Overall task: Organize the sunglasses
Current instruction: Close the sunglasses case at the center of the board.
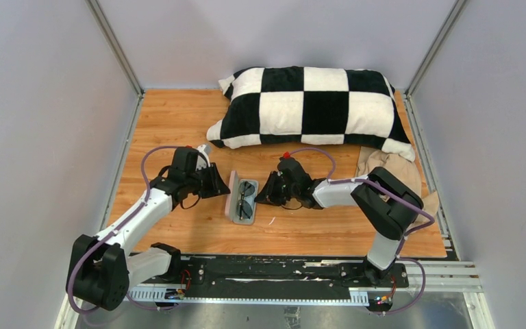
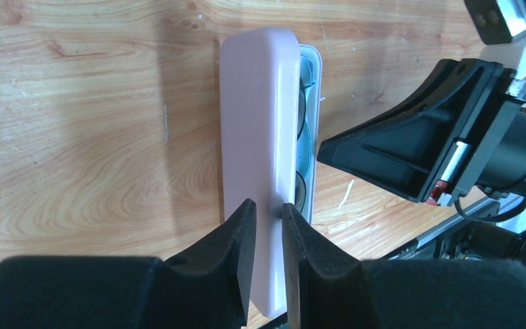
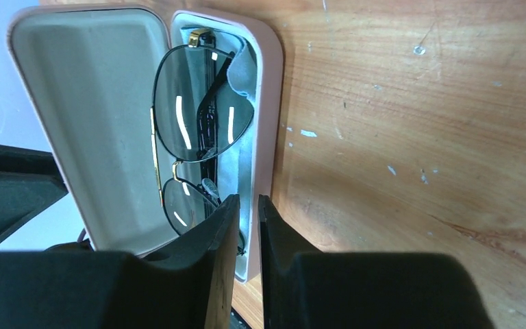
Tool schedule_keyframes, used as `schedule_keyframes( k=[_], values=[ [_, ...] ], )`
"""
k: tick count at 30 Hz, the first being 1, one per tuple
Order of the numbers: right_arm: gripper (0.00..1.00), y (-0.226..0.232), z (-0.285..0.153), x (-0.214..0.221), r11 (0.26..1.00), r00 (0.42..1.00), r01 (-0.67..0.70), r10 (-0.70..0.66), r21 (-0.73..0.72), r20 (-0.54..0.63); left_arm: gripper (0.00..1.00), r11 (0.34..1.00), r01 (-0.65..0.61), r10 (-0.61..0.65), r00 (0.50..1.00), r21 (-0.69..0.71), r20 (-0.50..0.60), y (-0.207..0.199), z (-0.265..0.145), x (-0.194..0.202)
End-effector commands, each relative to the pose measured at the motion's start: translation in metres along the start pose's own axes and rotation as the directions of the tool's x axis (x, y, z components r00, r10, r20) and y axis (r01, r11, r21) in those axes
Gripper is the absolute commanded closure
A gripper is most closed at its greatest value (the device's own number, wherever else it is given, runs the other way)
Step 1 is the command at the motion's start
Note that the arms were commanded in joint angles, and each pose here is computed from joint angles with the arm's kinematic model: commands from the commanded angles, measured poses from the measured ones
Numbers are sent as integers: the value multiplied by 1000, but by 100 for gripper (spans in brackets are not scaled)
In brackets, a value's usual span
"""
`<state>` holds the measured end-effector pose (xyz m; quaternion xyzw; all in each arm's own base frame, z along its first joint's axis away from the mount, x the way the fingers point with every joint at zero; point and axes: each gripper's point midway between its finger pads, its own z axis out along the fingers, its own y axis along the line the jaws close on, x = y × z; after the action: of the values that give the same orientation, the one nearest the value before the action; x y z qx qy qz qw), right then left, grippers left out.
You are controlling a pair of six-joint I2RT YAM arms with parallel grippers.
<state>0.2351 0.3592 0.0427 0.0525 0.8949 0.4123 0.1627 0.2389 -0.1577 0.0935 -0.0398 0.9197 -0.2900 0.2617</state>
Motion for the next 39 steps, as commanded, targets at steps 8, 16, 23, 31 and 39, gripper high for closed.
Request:
schedule_keyframes(
  k=[8, 16, 23, 31, 39],
  values=[
    [90, -8, 12, 1, 999, 998, -51, 51, 10, -25, 75, 1000, 4, -3, 999, 21, -53, -3, 12, 17],
    [95, -14, 16, 5, 997, 997, -70, 71, 19, -36, 75, 999, -14, 18, 995, 41, -93, -17, 28, 29],
    [95, -13, 17, 5, 997, 996, -74, 74, 17, -41, 76, 999, -16, 22, 990, 48, -137, -21, 45, 43],
    [95, -15, 11, 3, 998, 999, -48, 49, 32, -24, 73, 997, -41, 49, 992, 69, -117, -37, 39, 32],
    [87, -5, -6, -6, 999, 1000, 13, -14, 40, 17, 69, 994, -88, 89, 996, 58, -12, -56, -1, 2]
  ],
)
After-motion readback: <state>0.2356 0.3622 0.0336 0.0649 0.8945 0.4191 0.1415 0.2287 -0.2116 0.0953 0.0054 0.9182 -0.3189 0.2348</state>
